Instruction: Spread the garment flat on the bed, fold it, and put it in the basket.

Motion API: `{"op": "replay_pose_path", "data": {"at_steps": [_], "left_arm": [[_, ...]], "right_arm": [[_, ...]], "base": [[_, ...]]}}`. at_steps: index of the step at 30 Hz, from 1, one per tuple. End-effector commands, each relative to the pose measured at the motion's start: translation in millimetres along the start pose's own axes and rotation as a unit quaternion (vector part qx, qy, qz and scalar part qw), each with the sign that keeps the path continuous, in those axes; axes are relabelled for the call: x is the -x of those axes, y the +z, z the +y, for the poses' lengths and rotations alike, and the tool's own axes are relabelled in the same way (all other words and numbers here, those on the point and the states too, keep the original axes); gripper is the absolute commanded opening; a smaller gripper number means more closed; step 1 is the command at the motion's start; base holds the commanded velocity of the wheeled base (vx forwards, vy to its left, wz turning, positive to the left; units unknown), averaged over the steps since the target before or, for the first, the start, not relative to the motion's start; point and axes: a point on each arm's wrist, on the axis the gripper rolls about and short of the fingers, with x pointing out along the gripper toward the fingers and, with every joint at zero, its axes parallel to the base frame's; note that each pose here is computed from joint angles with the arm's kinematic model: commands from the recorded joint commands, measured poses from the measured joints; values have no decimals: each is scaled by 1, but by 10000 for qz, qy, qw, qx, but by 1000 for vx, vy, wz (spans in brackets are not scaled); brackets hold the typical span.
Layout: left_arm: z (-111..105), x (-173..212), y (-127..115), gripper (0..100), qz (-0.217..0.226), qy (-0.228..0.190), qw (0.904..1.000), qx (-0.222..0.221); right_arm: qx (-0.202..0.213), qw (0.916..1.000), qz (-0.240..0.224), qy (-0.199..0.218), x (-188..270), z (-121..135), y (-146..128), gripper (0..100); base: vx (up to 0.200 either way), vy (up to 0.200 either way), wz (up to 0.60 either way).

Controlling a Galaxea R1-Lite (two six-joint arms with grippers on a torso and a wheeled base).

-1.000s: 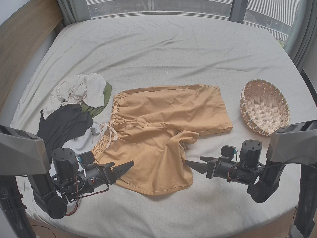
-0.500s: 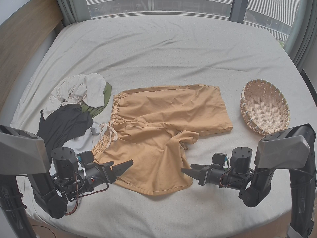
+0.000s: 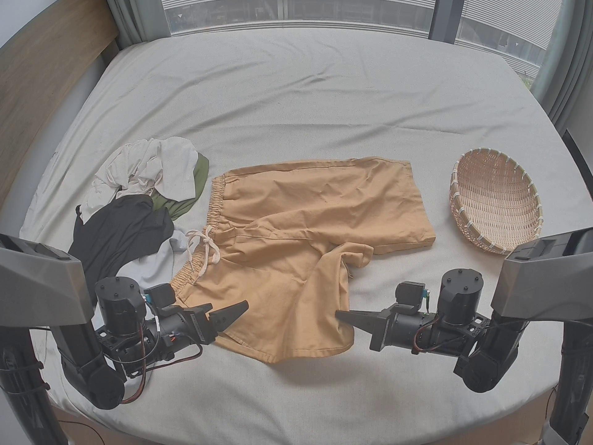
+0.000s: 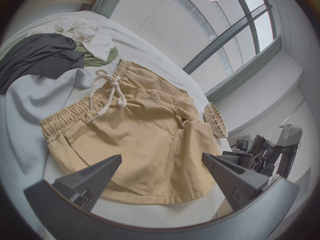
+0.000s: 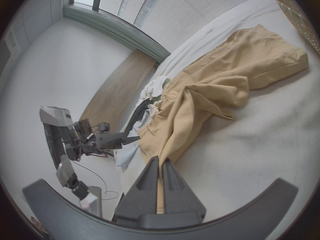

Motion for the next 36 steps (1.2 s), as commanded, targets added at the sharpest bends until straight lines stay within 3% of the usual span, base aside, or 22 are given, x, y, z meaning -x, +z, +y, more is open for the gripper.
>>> {"op": "replay_pose_path", "data": {"at_steps": [1,17,18,25,31,36], "left_arm": [[1,1,-1,100,21,27,10000,15],[1,-1,-6,100,127,25,9999,26],[1,0,-6,100,134,28,9999,28],[1,0,-6,100,120,38,9999,28],[1,1,-5,100,71,99,9999,25],[2,1,-4,100,63,111,9999,30]], "right_arm": [[-65,9996,9,275,-20,4,0,0],[-271,9986,44,442,-67,-17,-15,0],[-297,9983,49,494,-68,-15,-15,100],[-766,9935,-90,842,-64,9,0,100],[-877,9915,-140,947,-61,18,7,100],[-900,9941,-365,483,-35,-3,20,100]], "base": [[0,0,0],[0,0,0],[0,0,0],[0,0,0],[0,0,0],[0,0,0]]}}
